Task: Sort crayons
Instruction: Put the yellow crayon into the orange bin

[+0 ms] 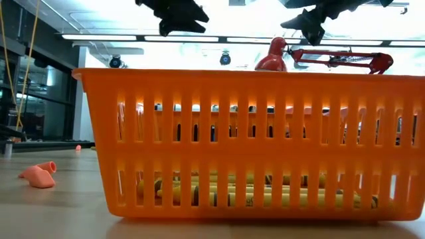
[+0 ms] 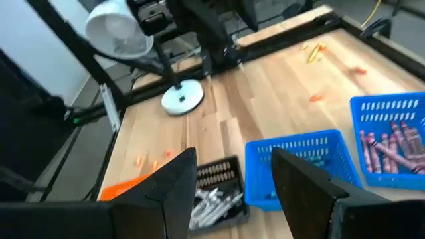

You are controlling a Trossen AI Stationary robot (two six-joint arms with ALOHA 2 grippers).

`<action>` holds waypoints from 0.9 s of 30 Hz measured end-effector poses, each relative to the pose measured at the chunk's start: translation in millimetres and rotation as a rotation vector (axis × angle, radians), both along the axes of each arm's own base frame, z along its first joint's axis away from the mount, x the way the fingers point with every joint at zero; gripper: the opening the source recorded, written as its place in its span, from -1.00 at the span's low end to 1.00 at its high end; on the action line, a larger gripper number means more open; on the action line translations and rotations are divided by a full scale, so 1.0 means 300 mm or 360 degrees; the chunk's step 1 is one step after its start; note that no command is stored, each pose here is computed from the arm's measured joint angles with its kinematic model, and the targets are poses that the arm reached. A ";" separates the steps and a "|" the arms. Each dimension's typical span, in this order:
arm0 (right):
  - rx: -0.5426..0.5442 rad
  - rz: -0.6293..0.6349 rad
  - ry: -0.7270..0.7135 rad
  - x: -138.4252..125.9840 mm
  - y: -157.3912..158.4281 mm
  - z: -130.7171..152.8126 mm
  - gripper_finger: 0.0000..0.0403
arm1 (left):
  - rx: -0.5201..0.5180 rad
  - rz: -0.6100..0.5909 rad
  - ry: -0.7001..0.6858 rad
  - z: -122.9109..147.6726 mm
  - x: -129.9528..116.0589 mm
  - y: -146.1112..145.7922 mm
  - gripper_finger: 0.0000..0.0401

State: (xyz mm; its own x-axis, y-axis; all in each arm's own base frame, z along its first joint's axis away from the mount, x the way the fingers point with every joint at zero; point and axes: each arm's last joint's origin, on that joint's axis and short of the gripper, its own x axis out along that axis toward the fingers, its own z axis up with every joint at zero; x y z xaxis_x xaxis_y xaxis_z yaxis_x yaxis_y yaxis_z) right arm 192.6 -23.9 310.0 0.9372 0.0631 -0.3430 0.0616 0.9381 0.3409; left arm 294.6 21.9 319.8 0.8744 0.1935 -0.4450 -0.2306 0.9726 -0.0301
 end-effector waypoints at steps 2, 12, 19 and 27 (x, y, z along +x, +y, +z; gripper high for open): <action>-0.0019 -0.0048 -0.0043 0.007 -0.004 0.007 -0.07 | -0.0059 0.0042 -0.0131 -0.013 -0.041 0.037 -0.21; -0.0073 -0.0214 -0.0465 0.137 -0.032 0.041 -0.07 | -0.0105 0.0123 -0.0308 -0.115 -0.162 0.077 -0.21; -0.0066 -0.0263 -0.0567 0.261 -0.054 -0.019 -0.07 | 0.0022 -0.0024 -0.0353 -0.089 -0.183 0.068 -0.21; -0.0108 -0.0292 -0.0585 0.322 -0.085 -0.072 -0.07 | 0.0114 -0.0006 -0.0370 -0.071 -0.206 0.096 -0.21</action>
State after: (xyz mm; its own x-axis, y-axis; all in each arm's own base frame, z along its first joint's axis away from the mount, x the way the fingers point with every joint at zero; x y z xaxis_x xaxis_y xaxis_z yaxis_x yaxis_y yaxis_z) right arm 289.3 -49.3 288.3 0.9916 -0.1278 0.0187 0.1158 0.9440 0.3091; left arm 232.9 50.7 298.5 0.9524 0.2139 -0.2171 -0.2219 0.9750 -0.0128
